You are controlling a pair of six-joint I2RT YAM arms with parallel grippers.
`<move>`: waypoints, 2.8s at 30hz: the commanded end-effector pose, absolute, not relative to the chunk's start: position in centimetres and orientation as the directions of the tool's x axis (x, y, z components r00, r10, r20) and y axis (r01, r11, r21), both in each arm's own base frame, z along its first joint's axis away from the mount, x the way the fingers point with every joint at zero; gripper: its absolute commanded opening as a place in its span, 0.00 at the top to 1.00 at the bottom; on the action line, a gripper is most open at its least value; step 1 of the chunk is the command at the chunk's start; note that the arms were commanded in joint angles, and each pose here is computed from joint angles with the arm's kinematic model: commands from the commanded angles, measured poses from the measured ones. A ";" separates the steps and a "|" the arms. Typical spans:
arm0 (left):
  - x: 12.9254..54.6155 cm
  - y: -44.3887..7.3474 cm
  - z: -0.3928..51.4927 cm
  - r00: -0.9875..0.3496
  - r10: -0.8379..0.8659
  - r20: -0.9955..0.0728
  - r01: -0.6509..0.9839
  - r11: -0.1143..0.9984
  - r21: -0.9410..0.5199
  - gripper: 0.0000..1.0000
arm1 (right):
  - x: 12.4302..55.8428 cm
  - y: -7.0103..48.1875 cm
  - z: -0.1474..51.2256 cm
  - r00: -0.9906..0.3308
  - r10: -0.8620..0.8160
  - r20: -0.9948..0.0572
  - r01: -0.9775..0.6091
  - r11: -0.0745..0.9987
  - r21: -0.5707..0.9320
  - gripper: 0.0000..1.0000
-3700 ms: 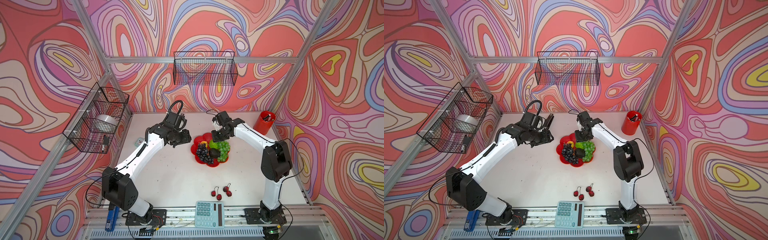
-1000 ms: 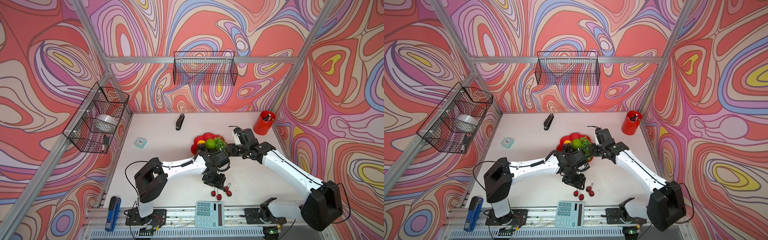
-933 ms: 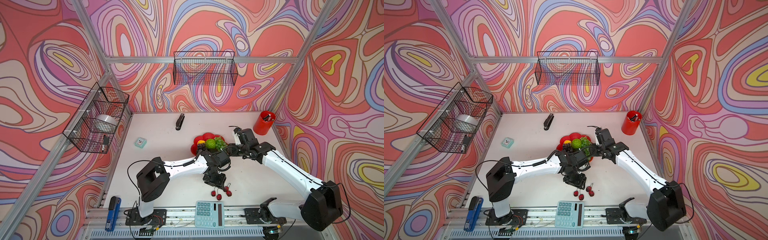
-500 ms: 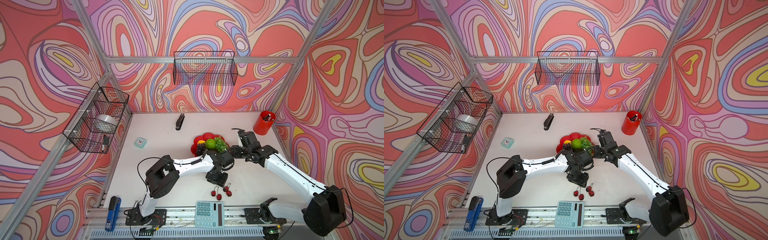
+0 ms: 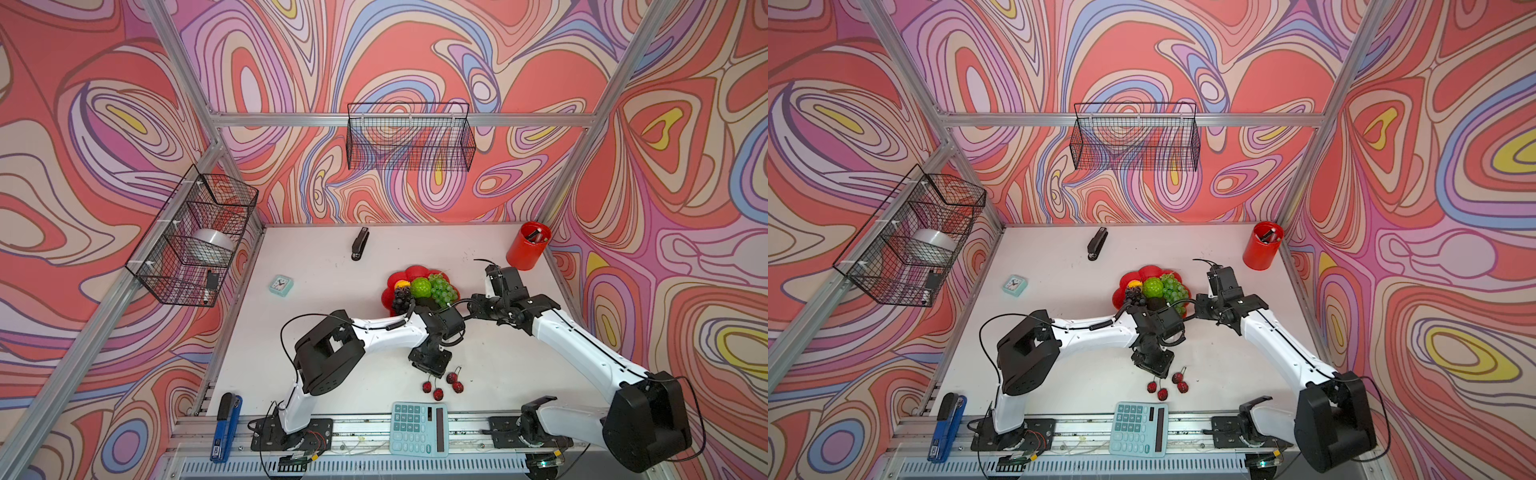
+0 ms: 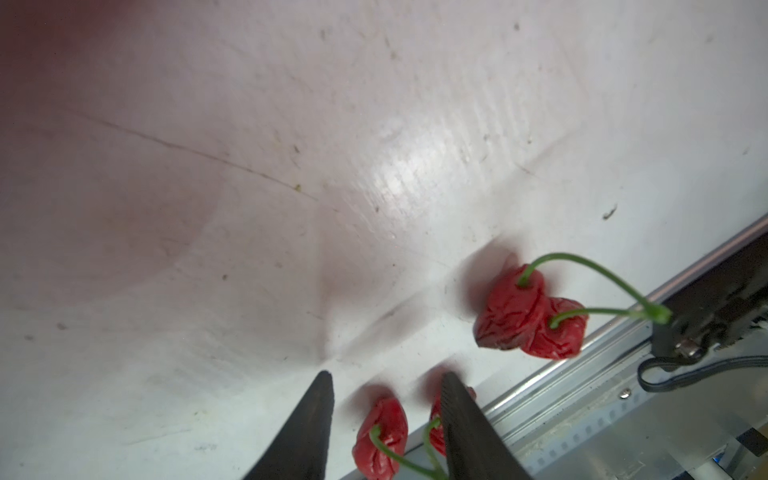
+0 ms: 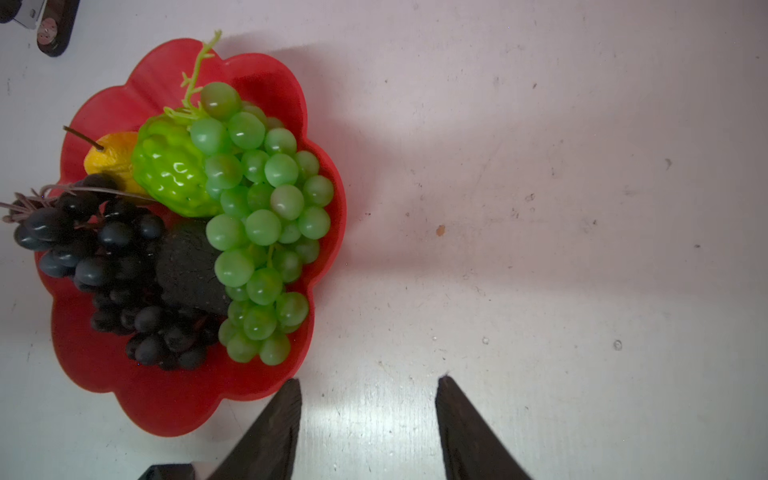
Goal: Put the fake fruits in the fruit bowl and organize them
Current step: 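Lower the left gripper and close it on a red cherry pair, then lift the cherry pair with the left gripper and carry it over the bowl, then lower the cherries into the bowl beside the avocado with the left gripper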
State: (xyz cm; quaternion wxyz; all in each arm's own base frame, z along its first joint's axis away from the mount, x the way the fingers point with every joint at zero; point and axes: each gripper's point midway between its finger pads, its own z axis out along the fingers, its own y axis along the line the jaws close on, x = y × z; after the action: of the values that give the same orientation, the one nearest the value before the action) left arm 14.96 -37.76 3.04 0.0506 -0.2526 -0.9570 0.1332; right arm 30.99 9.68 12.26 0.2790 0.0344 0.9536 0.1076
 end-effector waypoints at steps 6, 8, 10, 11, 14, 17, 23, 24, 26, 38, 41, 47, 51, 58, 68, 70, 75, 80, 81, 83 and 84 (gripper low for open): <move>14.8 -36.5 1.2 -0.865 0.498 0.058 0.474 0.850 -0.231 0.67 | 31.8 10.9 13.0 -0.827 0.136 -0.545 -0.033 0.957 0.287 0.45; 14.9 -36.4 1.0 -0.866 0.497 0.056 0.474 0.851 -0.227 0.68 | 31.9 11.1 12.9 -0.829 0.134 -0.542 -0.037 0.956 0.293 0.45; 15.0 -36.2 0.8 -0.867 0.496 0.050 0.475 0.852 -0.218 0.73 | 31.9 11.1 12.7 -0.831 0.131 -0.540 -0.039 0.956 0.292 0.45; 15.1 -36.1 0.8 -0.868 0.495 0.047 0.476 0.854 -0.211 0.75 | 31.9 11.2 12.7 -0.832 0.131 -0.539 -0.039 0.955 0.293 0.46; 15.2 -36.0 1.1 -0.868 0.496 0.038 0.478 0.853 -0.209 0.81 | 31.9 11.2 12.5 -0.833 0.131 -0.537 -0.041 0.954 0.297 0.45; 15.0 -35.8 1.5 -0.868 0.495 0.038 0.477 0.852 -0.216 0.91 | 32.2 11.4 12.4 -0.833 0.128 -0.539 -0.046 0.953 0.299 0.46; 15.0 -35.4 2.6 -0.867 0.498 0.018 0.483 0.849 -0.213 1.00 | 32.7 11.8 12.5 -0.833 0.125 -0.539 -0.058 0.949 0.309 0.46; 15.1 -35.4 2.9 -0.866 0.500 0.010 0.487 0.847 -0.211 1.00 | 32.7 11.8 12.4 -0.833 0.125 -0.539 -0.058 0.949 0.309 0.46; 15.3 -35.2 3.6 -0.865 0.502 -0.007 0.492 0.845 -0.207 1.00 | 32.9 12.0 12.5 -0.832 0.123 -0.541 -0.063 0.948 0.313 0.47; 21.3 -32.4 13.0 -0.909 0.352 -0.225 0.406 0.871 -0.276 1.00 | 34.7 13.5 15.7 -0.810 0.118 -0.574 -0.118 0.926 0.358 0.47; 24.2 -33.0 15.7 -0.882 0.329 -0.338 0.424 0.866 -0.263 1.00 | 35.1 13.8 15.9 -0.811 0.114 -0.574 -0.127 0.923 0.363 0.47; 29.9 -34.4 18.3 -0.860 0.252 -0.444 0.404 0.868 -0.289 1.00 | 34.3 13.6 15.1 -0.827 0.112 -0.551 -0.118 0.924 0.365 0.47; 33.5 -34.9 18.6 -0.852 0.180 -0.492 0.374 0.867 -0.330 1.00 | 33.3 13.1 14.8 -0.830 0.121 -0.544 -0.101 0.928 0.360 0.46; 36.2 -37.2 17.4 -0.819 0.237 -0.523 0.437 0.848 -0.301 1.00 | 32.3 13.2 14.2 -0.841 0.138 -0.522 -0.089 0.919 0.385 0.46; 36.5 -38.7 14.5 -0.792 0.347 -0.503 0.530 0.800 -0.281 1.00 | 31.2 13.2 13.4 -0.858 0.143 -0.493 -0.078 0.913 0.401 0.46; 36.1 -38.8 13.8 -0.801 0.349 -0.486 0.527 0.796 -0.297 1.00 | 31.2 13.2 13.2 -0.859 0.145 -0.490 -0.075 0.913 0.401 0.46; 35.7 -39.2 12.6 -0.821 0.335 -0.463 0.511 0.794 -0.331 1.00 | 31.3 13.3 12.7 -0.864 0.147 -0.482 -0.072 0.910 0.407 0.46; 35.3 -39.9 11.4 -0.827 0.341 -0.446 0.508 0.794 -0.335 1.00 | 31.0 13.2 12.5 -0.867 0.144 -0.477 -0.070 0.912 0.404 0.46; 35.4 -39.8 11.3 -0.831 0.336 -0.443 0.501 0.798 -0.335 1.00 | 31.0 13.2 12.4 -0.868 0.144 -0.475 -0.068 0.913 0.402 0.46; 35.6 -39.7 10.6 -0.842 0.322 -0.432 0.480 0.813 -0.329 1.00 | 30.8 13.1 12.4 -0.867 0.144 -0.477 -0.068 0.915 0.398 0.46; 35.7 -39.6 10.4 -0.848 0.317 -0.426 0.469 0.821 -0.324 1.00 | 30.8 13.0 12.4 -0.866 0.144 -0.479 -0.068 0.915 0.397 0.46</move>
State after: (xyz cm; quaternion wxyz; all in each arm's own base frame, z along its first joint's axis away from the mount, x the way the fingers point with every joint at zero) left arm 35.74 -39.53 11.96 -0.1910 -0.2213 -0.9304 0.2214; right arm 31.11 13.06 12.38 0.2548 0.0204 0.9449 0.2043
